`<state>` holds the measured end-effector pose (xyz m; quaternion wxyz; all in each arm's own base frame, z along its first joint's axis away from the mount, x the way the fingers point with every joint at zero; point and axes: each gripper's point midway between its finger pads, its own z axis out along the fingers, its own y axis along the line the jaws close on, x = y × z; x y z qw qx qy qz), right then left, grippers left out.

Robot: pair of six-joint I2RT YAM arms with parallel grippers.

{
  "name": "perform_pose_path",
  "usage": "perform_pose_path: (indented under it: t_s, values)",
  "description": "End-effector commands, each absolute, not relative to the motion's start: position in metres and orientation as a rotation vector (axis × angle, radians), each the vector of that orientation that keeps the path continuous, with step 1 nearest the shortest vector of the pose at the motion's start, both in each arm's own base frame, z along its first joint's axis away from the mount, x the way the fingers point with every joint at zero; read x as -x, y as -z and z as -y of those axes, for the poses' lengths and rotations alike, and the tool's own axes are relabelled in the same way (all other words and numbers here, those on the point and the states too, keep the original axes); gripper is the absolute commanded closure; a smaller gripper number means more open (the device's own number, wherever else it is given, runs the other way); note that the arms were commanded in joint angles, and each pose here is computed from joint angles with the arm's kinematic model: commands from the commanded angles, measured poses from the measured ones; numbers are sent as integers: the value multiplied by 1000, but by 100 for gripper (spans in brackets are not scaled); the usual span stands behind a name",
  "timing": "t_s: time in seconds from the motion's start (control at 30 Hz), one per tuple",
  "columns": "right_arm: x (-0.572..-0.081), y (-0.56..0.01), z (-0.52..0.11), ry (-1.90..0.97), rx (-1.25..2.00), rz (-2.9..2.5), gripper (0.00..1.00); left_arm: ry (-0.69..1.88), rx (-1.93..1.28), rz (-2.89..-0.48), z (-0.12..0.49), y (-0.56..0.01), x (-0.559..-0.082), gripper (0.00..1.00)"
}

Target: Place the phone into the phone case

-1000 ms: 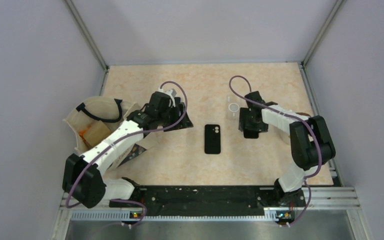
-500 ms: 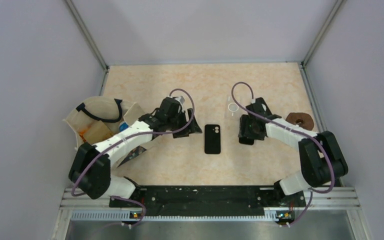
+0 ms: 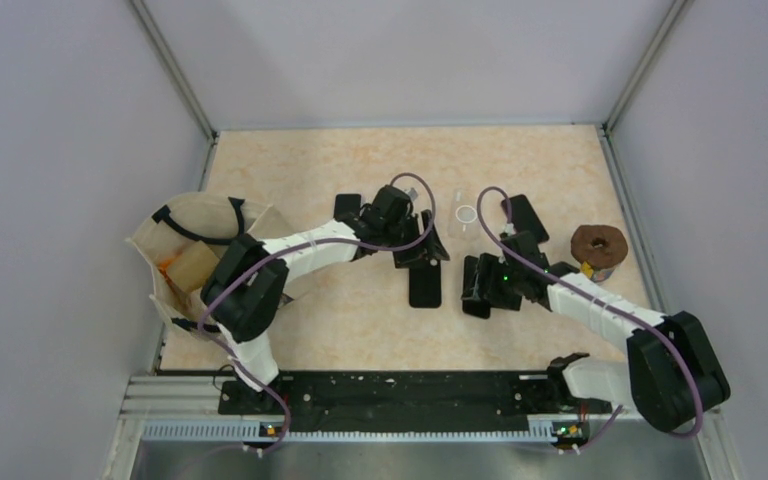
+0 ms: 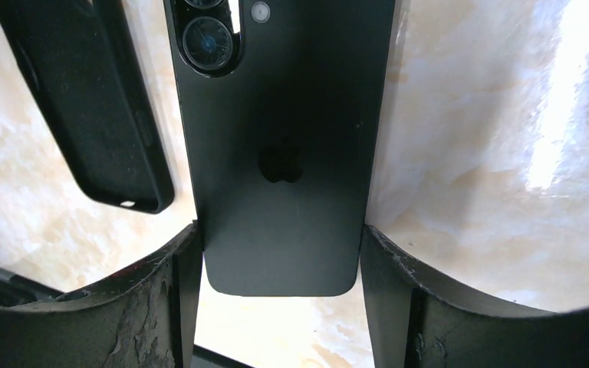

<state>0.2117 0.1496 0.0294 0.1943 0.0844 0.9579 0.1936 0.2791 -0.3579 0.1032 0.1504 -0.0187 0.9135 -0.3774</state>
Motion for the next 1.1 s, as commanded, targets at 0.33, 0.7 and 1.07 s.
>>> perform_pose_path:
  t_s: [0.33,0.7,1.07]
  values:
    - [-186,-26,-160,-666,-249,-2726,59,1308,-63,-2632,428,-91,-288,34]
    - [-187,-27,-158,-648,-243,-2724,59,1311,-114,-2693,454,-67,-277,42]
    - [-193,-35,-150,-563,-232,-2703,45,1289,-118,-2722,464,-54,-276,90]
